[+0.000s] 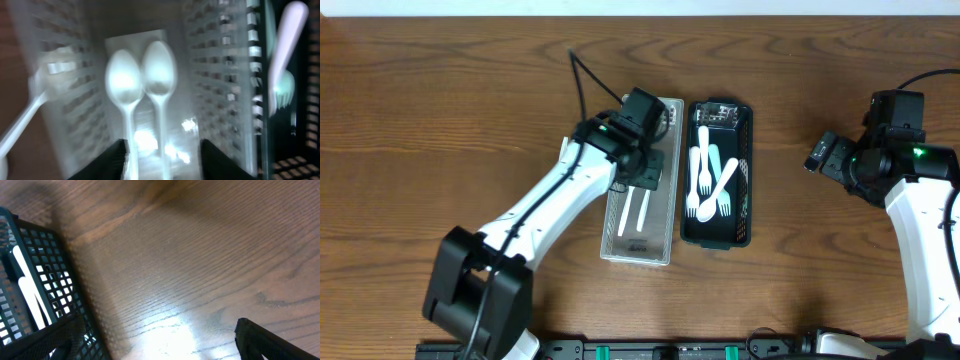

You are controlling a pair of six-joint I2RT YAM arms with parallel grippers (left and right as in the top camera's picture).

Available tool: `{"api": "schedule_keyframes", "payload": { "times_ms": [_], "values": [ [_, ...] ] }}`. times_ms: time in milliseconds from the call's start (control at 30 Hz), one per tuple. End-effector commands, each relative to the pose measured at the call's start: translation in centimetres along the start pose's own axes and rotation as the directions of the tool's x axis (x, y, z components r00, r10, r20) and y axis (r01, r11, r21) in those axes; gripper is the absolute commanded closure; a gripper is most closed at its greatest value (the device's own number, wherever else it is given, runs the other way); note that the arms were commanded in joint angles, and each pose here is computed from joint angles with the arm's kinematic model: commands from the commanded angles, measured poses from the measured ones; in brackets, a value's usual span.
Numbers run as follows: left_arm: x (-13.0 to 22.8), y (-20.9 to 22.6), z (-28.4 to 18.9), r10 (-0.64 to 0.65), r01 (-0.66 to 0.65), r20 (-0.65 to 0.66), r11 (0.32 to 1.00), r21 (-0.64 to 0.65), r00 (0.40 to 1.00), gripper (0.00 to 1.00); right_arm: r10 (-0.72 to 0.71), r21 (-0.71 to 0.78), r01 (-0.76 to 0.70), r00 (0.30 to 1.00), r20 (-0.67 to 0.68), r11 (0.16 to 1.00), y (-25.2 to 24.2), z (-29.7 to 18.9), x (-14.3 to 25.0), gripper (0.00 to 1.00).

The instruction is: Pack container

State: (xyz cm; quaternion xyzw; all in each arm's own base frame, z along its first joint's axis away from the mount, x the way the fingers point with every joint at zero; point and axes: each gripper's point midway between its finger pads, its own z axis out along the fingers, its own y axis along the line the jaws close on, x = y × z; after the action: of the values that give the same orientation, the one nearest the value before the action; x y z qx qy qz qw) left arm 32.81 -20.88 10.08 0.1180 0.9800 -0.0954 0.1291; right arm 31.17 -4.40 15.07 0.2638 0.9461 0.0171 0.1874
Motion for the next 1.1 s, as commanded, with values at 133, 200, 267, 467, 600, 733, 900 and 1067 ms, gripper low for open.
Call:
{"api": "schedule_keyframes", "payload": {
  "times_ms": [133, 200, 267, 467, 600, 733, 900, 1067],
  "values": [
    [-3.9, 7.8, -8.4, -0.079, 0.113, 0.228, 0.984, -0.141, 0.971, 0.32, 0.009, 0.009, -0.009, 1.0, -0.001, 1.0, -0.2, 0.0, 0.0, 0.01],
    [-3.2, 10.1, -8.5, -0.073, 0.107, 0.192, 0.978, -0.177, 0.979, 0.32, 0.009, 0.009, -0.009, 1.0, -0.001, 1.0, -0.2, 0.0, 0.0, 0.01],
    [-2.1, 12.4, -7.6, -0.055, 0.082, 0.134, 0.974, -0.211, 0.989, 0.32, 0.009, 0.009, -0.009, 1.0, 0.0, 1.0, -0.2, 0.0, 0.0, 0.01],
    [0.2, 16.5, -3.6, 0.068, -0.076, -0.045, 0.971, -0.225, 0.997, 0.47, 0.009, 0.007, -0.009, 1.0, 0.006, 1.0, -0.1, 0.0, -0.1, 0.01],
    [1.0, 15.7, -0.7, 0.199, -0.214, -0.132, 0.97, -0.116, 0.971, 0.52, 0.009, 0.004, -0.009, 1.0, 0.011, 1.0, -0.1, 0.0, -0.3, 0.01],
    [2.1, 15.2, 2.3, 0.22, -0.235, -0.204, 0.971, -0.049, 0.954, 0.51, 0.009, 0.006, -0.009, 1.0, 0.009, 1.0, -0.1, 0.0, -0.2, 0.01],
    [3.4, 15.3, 5.6, 0.218, -0.232, -0.279, 0.972, -0.018, 0.935, 0.52, 0.009, 0.004, -0.009, 1.0, 0.012, 1.0, -0.1, 0.0, -0.3, 0.01],
    [4.7, 15.4, 7.6, 0.213, -0.225, -0.339, 0.974, 0.002, 0.916, 0.54, 0.009, 0.004, -0.009, 1.0, 0.013, 1.0, -0.1, 0.0, -0.3, 0.01]
  ]
}}
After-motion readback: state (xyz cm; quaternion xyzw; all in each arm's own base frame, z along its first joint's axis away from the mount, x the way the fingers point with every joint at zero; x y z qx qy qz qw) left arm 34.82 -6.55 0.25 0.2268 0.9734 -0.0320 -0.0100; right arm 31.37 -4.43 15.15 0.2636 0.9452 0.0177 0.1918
